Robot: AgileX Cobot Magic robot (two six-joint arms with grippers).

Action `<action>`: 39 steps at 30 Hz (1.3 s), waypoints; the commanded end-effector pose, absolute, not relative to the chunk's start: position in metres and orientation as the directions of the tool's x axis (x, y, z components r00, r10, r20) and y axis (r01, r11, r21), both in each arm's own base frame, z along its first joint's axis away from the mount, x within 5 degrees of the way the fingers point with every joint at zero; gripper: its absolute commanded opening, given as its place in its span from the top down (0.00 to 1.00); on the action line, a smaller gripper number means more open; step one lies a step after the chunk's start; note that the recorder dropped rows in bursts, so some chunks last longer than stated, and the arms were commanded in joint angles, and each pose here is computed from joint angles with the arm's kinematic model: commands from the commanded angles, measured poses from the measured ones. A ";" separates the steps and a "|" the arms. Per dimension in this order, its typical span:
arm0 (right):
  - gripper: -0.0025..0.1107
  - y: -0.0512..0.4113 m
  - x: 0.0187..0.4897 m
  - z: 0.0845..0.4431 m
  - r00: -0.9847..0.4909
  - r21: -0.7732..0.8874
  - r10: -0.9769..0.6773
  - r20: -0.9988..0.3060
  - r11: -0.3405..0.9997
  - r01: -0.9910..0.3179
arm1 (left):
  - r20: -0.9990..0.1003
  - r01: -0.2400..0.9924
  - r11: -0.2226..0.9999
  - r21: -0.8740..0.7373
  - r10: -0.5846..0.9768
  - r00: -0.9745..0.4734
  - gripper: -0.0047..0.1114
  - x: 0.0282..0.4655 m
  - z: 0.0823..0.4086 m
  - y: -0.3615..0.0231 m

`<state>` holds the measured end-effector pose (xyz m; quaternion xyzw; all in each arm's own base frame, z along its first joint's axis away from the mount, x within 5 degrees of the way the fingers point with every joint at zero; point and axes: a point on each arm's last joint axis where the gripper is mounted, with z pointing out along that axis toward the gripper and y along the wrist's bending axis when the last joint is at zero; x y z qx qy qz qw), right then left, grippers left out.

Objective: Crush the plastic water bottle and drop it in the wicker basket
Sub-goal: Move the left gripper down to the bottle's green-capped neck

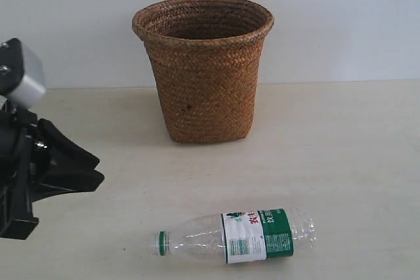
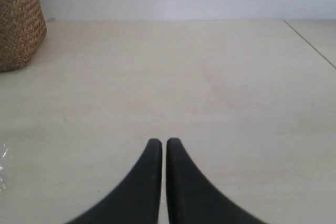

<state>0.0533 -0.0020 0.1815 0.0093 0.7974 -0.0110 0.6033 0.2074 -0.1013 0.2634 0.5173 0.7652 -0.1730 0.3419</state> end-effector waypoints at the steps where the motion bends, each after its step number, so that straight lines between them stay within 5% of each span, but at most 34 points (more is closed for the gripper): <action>1: 0.97 -0.002 0.053 0.181 -0.267 -0.011 -0.003 -0.964 1.000 0.029 | -0.548 0.932 0.287 0.220 0.827 -0.125 0.60 0.218 0.247 -0.120; 13: 0.97 -0.002 0.053 0.181 -0.267 -0.011 -0.003 -0.964 1.000 0.029 | -0.440 0.942 0.102 0.320 0.897 0.052 0.60 0.232 0.192 -0.172; 21: 0.97 -0.002 0.053 0.181 -0.267 -0.011 -0.003 -0.964 1.000 0.029 | -0.426 0.963 0.106 0.249 0.905 0.011 0.59 0.231 0.171 -0.183; 27: 0.97 -0.002 0.053 0.181 -0.267 -0.011 -0.003 -0.964 1.000 0.029 | -0.436 0.963 0.151 0.222 0.899 -0.040 0.45 0.230 0.170 -0.183; 39: 0.97 -0.002 0.053 0.181 -0.267 -0.011 -0.003 -0.964 1.000 0.029 | -0.379 0.969 0.090 0.228 0.925 0.003 0.46 0.235 0.147 -0.186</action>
